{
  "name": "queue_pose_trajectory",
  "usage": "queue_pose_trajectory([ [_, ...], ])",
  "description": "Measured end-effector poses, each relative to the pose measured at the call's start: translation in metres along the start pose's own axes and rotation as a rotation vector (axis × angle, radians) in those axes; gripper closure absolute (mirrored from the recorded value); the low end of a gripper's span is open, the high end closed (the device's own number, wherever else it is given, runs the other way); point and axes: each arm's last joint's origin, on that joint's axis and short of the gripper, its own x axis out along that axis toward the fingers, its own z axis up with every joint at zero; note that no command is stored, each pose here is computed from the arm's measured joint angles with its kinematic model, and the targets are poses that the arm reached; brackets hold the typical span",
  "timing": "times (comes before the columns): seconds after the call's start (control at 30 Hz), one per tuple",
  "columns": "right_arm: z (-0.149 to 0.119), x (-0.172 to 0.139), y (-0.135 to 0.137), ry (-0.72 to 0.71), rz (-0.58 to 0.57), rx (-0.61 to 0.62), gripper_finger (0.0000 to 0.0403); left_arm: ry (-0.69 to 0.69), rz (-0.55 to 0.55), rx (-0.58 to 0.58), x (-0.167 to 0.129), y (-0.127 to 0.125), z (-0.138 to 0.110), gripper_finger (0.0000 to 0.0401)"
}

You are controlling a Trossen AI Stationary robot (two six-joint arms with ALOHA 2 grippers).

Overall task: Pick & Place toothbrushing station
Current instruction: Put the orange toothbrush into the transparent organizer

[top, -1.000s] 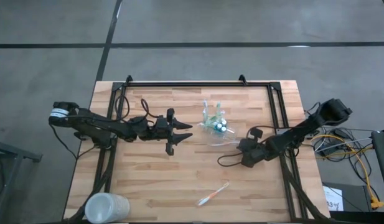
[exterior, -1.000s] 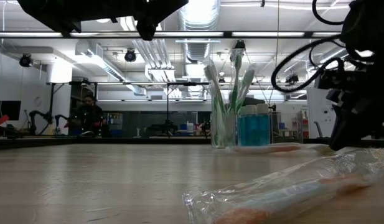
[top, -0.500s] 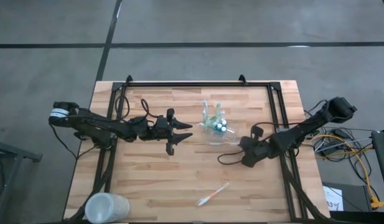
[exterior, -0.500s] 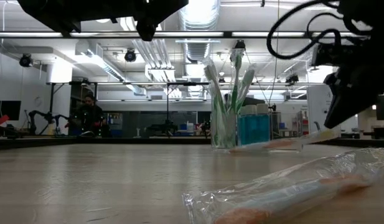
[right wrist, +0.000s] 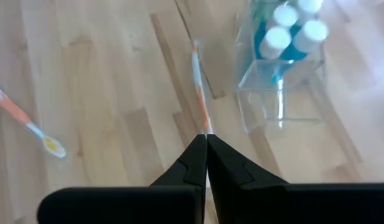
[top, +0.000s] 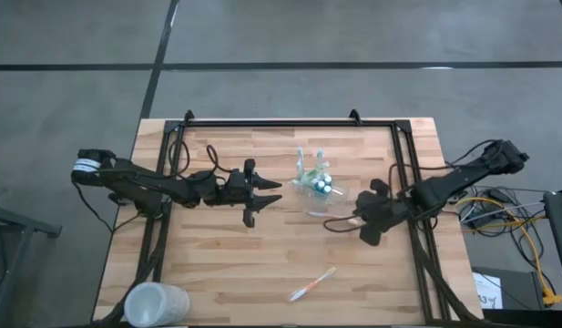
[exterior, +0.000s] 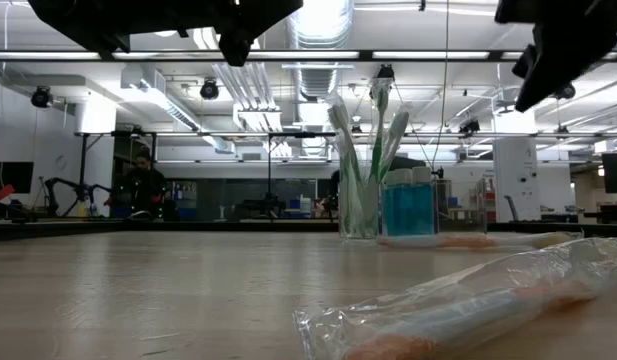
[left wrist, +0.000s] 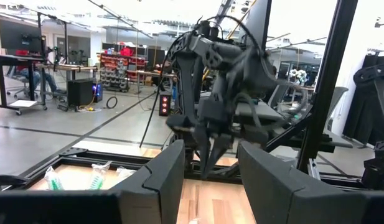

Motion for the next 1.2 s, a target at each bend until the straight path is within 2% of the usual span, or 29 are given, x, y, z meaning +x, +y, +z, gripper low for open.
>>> queue_pose_trajectory([
  [0.2,0.005,-0.02,-0.007,0.022,-0.021,0.033,0.0394,0.001,0.0,0.0,0.0,0.0,0.0,0.0245],
  [0.33,-0.001,-0.017,-0.007,0.087,0.007,0.091,0.0394,0.001,0.0,0.0,0.0,0.0,0.0,0.0245],
  [0.5,-0.009,-0.006,-0.007,0.152,-0.015,0.163,0.0394,0.001,0.006,0.0,0.0,0.0,0.0,0.0245],
  [0.9,-0.009,-0.004,-0.005,0.151,-0.016,0.18,0.0394,0.014,0.008,0.002,0.0,0.0,-0.001,0.0245],
  [1.07,-0.009,-0.004,-0.005,0.151,-0.012,0.127,0.0394,0.014,0.008,0.002,0.0,0.0,-0.001,0.0245],
  [1.2,-0.014,-0.006,-0.011,0.208,-0.072,0.123,0.0394,0.013,0.009,0.002,0.0,0.0,-0.001,0.0245],
])
